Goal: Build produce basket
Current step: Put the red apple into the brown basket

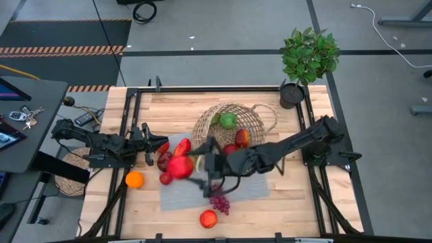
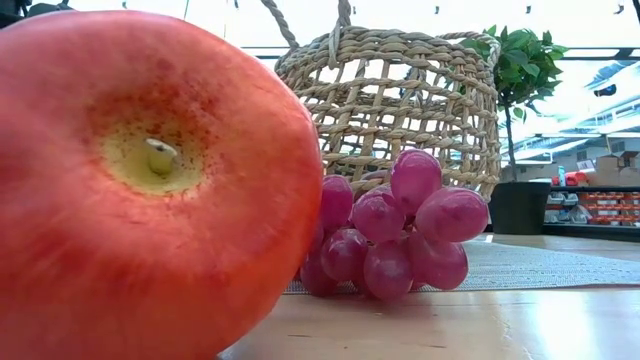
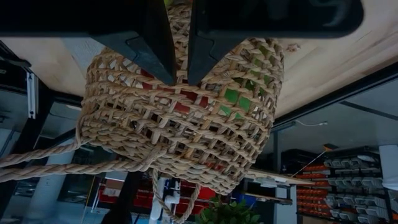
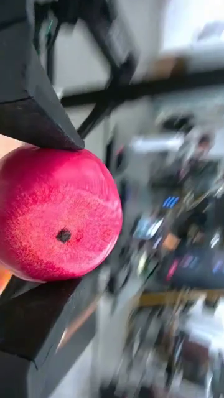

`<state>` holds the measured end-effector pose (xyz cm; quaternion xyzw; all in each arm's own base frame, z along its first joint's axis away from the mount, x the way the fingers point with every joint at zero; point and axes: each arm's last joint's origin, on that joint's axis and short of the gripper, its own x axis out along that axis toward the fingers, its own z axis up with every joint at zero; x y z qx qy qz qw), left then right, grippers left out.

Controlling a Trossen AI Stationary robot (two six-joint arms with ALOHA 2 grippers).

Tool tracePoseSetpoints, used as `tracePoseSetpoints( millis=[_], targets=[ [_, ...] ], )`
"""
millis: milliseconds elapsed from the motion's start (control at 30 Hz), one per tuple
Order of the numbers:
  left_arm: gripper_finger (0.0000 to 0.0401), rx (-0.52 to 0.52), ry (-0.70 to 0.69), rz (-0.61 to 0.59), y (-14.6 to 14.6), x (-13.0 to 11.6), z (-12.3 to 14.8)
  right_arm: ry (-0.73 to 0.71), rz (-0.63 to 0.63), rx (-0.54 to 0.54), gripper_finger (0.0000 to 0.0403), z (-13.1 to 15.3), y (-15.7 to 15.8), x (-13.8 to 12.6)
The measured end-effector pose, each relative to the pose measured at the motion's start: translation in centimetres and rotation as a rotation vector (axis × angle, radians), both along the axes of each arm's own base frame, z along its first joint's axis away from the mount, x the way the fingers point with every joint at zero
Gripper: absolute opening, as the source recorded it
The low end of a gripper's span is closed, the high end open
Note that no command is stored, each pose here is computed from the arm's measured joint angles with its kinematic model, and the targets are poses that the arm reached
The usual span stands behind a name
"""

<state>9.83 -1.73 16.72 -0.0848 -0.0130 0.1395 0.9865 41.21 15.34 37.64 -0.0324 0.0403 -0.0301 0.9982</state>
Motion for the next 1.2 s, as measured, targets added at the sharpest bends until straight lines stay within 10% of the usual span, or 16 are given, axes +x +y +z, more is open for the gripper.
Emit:
tracePoseSetpoints(
  millis=[533,833,1200],
  targets=[
    [0.0048,0.000,0.000,0.000,0.0,0.0,0.0,0.474,-0.582,-0.329,0.0345,-2.4,-3.4,-5.1],
    [0.0048,0.000,0.000,0.000,0.0,0.0,0.0,0.565,-0.600,-0.372,0.0345,-3.3,-3.7,-5.8],
    [0.0048,0.000,0.000,0.000,0.0,0.0,0.0,0.724,-0.438,-0.717,0.0345,-3.4,-3.5,-6.0]
  ],
)
